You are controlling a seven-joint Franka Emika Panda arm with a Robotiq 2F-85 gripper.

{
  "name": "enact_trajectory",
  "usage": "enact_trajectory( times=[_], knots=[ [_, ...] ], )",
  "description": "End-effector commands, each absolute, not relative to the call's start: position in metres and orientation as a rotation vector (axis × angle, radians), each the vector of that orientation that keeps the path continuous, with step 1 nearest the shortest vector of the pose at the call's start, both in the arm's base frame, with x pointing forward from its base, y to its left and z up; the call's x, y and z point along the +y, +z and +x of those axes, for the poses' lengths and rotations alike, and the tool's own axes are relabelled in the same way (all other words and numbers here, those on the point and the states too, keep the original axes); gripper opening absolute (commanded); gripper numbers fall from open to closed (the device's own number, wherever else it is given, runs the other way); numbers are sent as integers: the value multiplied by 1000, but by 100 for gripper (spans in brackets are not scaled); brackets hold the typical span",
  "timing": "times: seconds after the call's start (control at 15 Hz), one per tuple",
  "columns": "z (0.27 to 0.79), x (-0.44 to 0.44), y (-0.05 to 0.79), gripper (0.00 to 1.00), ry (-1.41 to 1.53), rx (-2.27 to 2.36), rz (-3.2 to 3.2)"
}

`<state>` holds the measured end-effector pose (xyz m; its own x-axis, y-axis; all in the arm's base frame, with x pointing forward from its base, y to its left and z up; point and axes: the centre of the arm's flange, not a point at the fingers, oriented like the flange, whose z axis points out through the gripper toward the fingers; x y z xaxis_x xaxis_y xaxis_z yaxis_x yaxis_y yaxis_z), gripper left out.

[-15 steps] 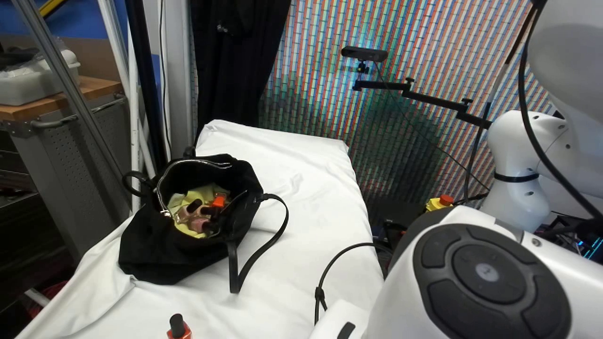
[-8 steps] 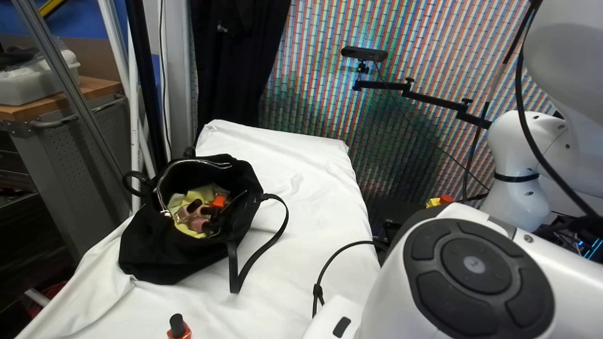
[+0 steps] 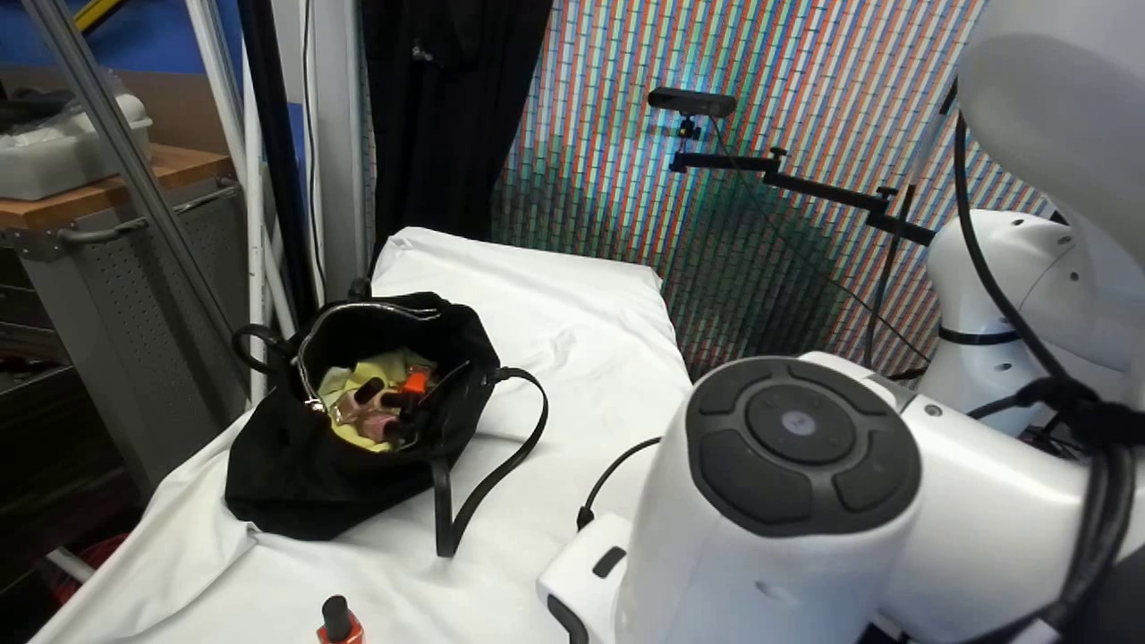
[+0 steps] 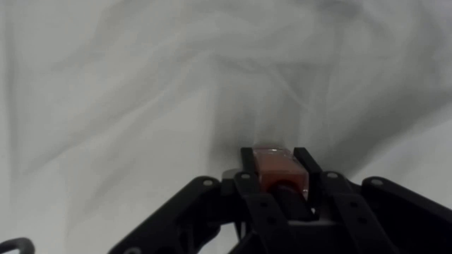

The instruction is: Put all the nail polish in the black bag

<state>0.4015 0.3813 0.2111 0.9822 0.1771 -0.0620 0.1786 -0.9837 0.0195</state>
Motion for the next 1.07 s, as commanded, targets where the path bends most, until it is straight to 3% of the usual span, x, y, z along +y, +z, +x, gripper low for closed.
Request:
enact_trajectory(
  times=[0.0,1.0],
  knots=[
    [426,355,239,21,-28,215,3108],
    [558,247,331,21,328,-51,3026]
  ],
)
